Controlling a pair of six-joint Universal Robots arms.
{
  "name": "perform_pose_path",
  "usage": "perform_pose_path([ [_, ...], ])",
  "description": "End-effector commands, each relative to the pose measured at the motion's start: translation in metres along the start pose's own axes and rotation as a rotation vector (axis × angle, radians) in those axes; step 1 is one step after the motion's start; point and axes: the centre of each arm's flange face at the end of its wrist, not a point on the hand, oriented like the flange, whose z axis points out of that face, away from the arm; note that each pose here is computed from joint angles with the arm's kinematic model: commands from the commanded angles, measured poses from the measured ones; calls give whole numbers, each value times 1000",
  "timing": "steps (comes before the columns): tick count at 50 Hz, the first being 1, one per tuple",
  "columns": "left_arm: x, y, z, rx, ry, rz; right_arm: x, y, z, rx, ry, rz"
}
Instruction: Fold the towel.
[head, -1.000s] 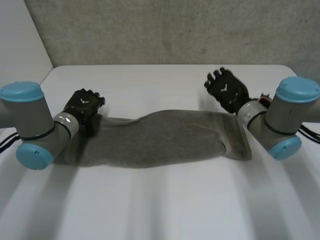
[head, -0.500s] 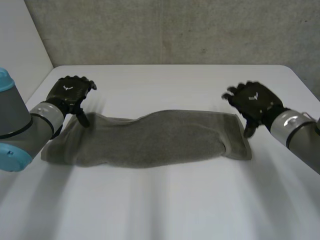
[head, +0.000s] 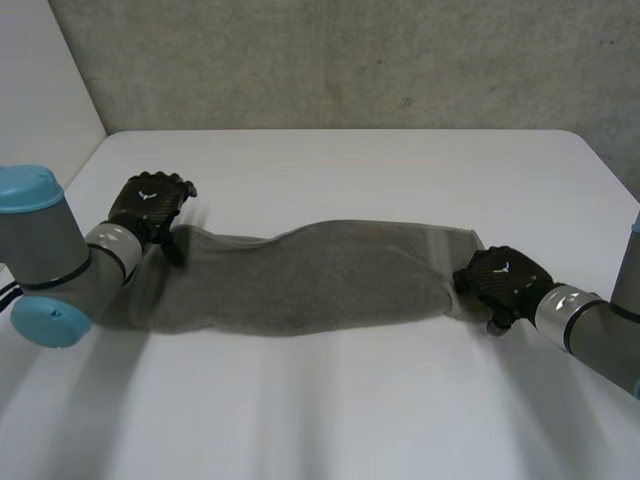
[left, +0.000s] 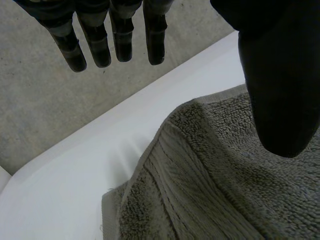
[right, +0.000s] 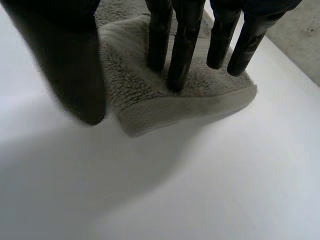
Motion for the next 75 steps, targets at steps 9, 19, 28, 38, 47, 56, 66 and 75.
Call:
perform_pose_path([
  [9,-2,-9,-10,9,-7,-8,17,3,8,34,70,-33],
  [19,-5,-15,-12,24,-16,-10,106,15,-20,-4,319,-153],
  [28,-6,-17,-17,23,-19,-11,153,-16,-37,40,461,-417],
  [38,-9,-29,-22,54,-30,-14,37,-137,-34,467,341,-626],
  [47,-12,-40,-25,83,-36,-94,-132,-171,-20,728,23,-712],
  [56,-7,-40,-31,78,-24,-105,-205,-132,10,680,-122,-799],
  [66,18,-57,-33,129,39,-94,-127,-146,-13,598,-1,-497],
  [75,64,-81,-42,194,161,-177,-48,-98,-31,388,57,-41],
])
